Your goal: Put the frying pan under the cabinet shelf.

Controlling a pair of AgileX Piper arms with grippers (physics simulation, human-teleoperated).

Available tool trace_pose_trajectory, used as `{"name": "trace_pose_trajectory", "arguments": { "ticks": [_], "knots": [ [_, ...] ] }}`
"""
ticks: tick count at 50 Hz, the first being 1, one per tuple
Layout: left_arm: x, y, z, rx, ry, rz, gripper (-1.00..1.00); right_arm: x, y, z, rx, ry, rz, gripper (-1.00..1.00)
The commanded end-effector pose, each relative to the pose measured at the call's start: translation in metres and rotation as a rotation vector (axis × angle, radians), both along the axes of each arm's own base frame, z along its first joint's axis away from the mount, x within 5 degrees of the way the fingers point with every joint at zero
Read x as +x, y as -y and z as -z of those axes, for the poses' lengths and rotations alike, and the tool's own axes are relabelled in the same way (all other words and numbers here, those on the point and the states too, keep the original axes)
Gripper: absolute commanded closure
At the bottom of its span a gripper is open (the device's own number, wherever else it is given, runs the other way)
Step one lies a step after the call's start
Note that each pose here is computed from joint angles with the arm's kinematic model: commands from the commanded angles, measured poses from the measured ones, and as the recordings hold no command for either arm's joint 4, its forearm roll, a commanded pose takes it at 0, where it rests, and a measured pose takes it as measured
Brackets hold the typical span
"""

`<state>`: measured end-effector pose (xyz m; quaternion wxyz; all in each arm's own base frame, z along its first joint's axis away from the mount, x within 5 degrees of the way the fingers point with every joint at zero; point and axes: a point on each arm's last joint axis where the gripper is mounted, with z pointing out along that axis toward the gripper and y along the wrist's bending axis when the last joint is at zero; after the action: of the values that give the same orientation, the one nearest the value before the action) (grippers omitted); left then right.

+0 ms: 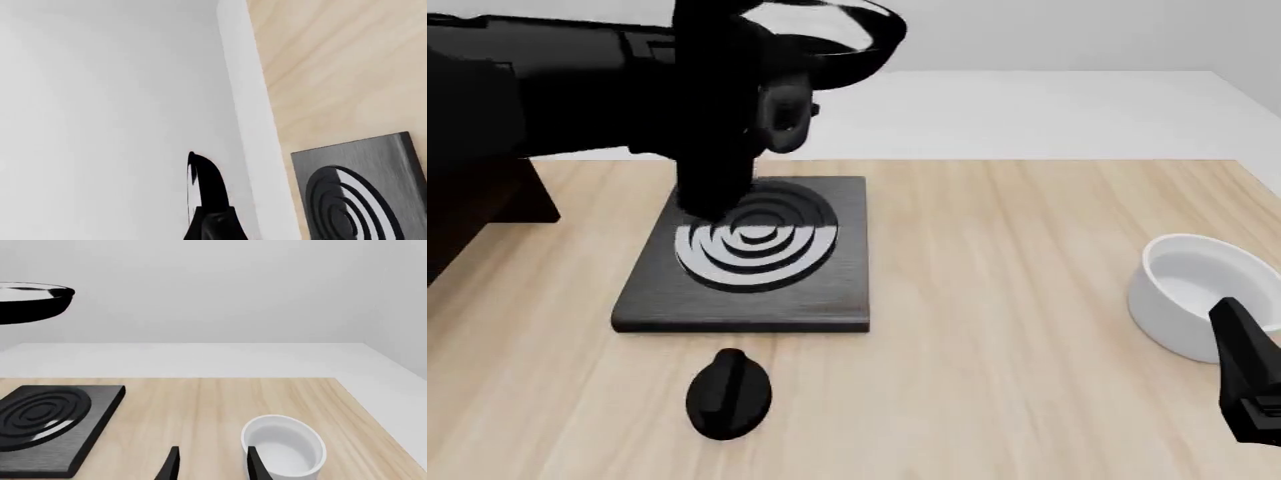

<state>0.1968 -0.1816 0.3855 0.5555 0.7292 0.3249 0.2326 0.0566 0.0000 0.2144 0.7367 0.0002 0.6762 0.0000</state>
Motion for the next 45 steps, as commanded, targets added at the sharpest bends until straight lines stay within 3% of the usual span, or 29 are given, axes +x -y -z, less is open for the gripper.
{"name": "trace_pose_trajectory", "arguments": {
  "ticks": [1,7,10,12,14,16,18,28,40,45],
  "knots": [
    [-0.022,-0.032,0.009,-0.003,0.125,-0.029,1.00,0.000,0.000,0.000,0.000,0.000,0.000,-1.00],
    [-0.028,-0.043,0.010,-0.050,0.127,-0.058,1.00,0.000,0.000,0.000,0.000,0.000,0.000,-1.00],
    [-0.035,-0.050,0.025,-0.038,0.139,-0.058,1.00,0.000,0.000,0.000,0.000,0.000,0.000,-1.00],
    [-0.041,-0.049,0.022,-0.078,0.128,-0.043,1.00,0.000,0.000,0.000,0.000,0.000,0.000,-1.00],
    [-0.045,-0.056,0.038,-0.076,0.185,-0.052,1.00,0.000,0.000,0.000,0.000,0.000,0.000,-1.00],
    [-0.050,-0.056,0.036,-0.108,0.140,-0.045,1.00,0.000,0.000,0.000,0.000,0.000,0.000,-1.00],
    [-0.052,-0.060,0.050,-0.089,0.179,-0.046,1.00,0.000,0.000,0.000,0.000,0.000,0.000,-1.00],
    [-0.068,-0.079,0.061,-0.137,0.246,-0.078,1.00,0.000,0.000,0.000,0.000,0.000,0.000,-1.00],
    [-0.081,-0.094,0.076,-0.150,0.261,-0.101,1.00,0.000,0.000,0.000,0.000,0.000,0.000,-1.00],
    [-0.086,-0.106,0.081,-0.167,0.243,-0.150,1.00,0.000,0.000,0.000,0.000,0.000,0.000,-1.00]
  ]
}}
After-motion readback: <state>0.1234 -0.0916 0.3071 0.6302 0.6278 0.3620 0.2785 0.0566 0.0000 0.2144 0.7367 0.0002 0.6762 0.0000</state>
